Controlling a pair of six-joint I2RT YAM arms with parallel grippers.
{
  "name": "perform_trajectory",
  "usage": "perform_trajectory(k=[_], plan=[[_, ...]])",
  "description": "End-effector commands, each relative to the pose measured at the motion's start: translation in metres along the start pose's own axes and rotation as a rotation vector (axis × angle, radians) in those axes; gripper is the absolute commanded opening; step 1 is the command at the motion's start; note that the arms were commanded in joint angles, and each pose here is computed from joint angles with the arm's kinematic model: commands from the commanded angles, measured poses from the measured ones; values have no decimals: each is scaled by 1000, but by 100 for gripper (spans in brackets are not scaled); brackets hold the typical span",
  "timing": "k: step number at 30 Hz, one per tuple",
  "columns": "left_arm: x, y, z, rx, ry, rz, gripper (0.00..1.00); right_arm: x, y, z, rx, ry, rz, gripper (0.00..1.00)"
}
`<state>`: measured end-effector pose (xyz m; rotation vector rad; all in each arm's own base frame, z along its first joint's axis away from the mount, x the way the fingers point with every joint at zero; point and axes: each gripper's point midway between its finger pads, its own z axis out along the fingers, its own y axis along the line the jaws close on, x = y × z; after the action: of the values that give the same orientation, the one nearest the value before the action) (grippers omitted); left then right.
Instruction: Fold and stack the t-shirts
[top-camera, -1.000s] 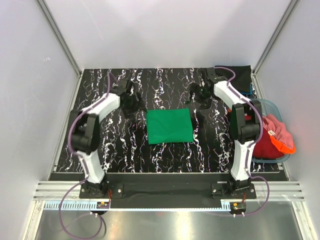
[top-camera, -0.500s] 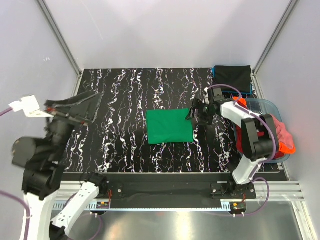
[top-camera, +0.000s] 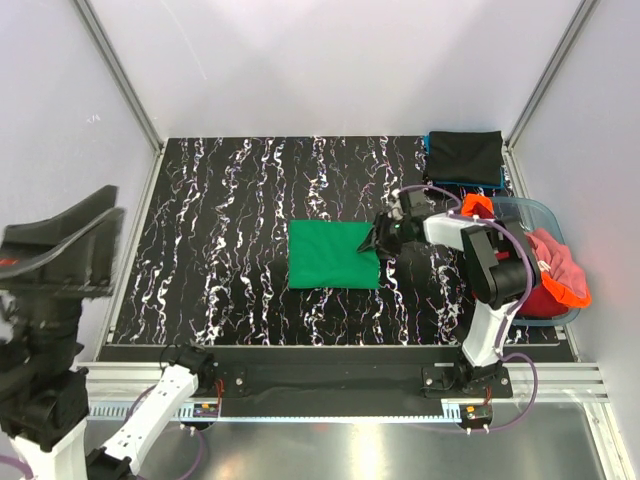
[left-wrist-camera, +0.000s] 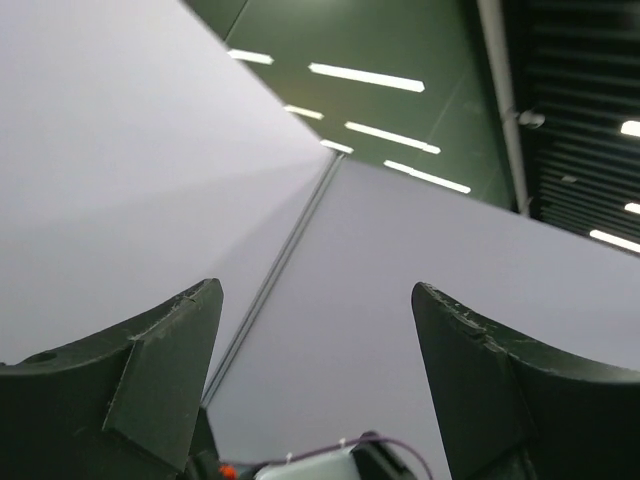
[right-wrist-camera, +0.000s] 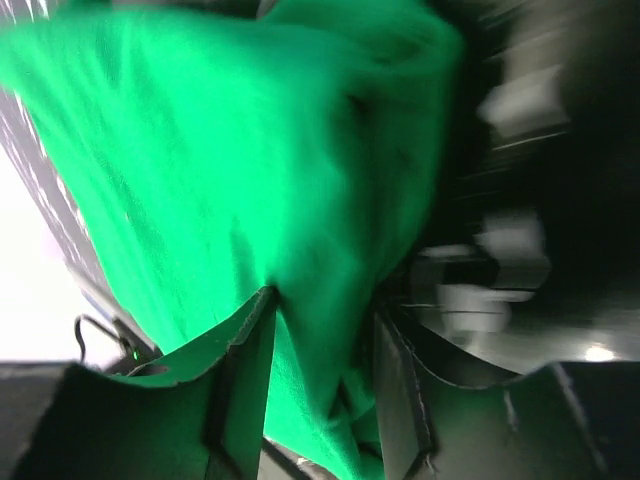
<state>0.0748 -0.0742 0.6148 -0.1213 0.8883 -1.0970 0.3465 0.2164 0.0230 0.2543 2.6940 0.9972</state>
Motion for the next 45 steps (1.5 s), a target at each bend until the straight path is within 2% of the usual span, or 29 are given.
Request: perform_trajectory(k=[1,6,8,9,10,13,16,22,29,38,39,41,45], plan=[[-31,-31,-6,103,-113,-13,81,59,15,24,47,105,-27,48],[-32,-32,0,111,-122,-26,80,104,48,43,52,177,-41,51],[-36,-34,-2,112,-135,-40,82,109,54,42,54,176,-46,63],[-39,-37,-5,118,-144,-42,82,106,56,37,56,150,-53,75],[-40,-41,-6,134,-146,-43,81,104,50,34,84,138,-66,80],[-39,-44,-4,141,-127,-43,80,92,43,18,144,80,-104,92],[-35,-46,0,148,-103,-58,80,82,37,3,142,40,-92,95],[-43,-60,-7,185,-119,-69,80,66,24,2,151,-8,-75,95],[-43,-70,-5,202,-108,-52,80,57,12,30,138,-8,-25,87],[-41,-66,-10,179,-119,-28,81,53,12,48,119,10,-3,73],[-41,-66,-10,179,-119,-28,80,53,12,49,113,10,-3,69],[-36,-56,-11,148,-113,-22,80,55,12,50,108,15,-3,66],[-28,-31,-15,52,-113,-13,80,55,16,51,77,13,-12,54]])
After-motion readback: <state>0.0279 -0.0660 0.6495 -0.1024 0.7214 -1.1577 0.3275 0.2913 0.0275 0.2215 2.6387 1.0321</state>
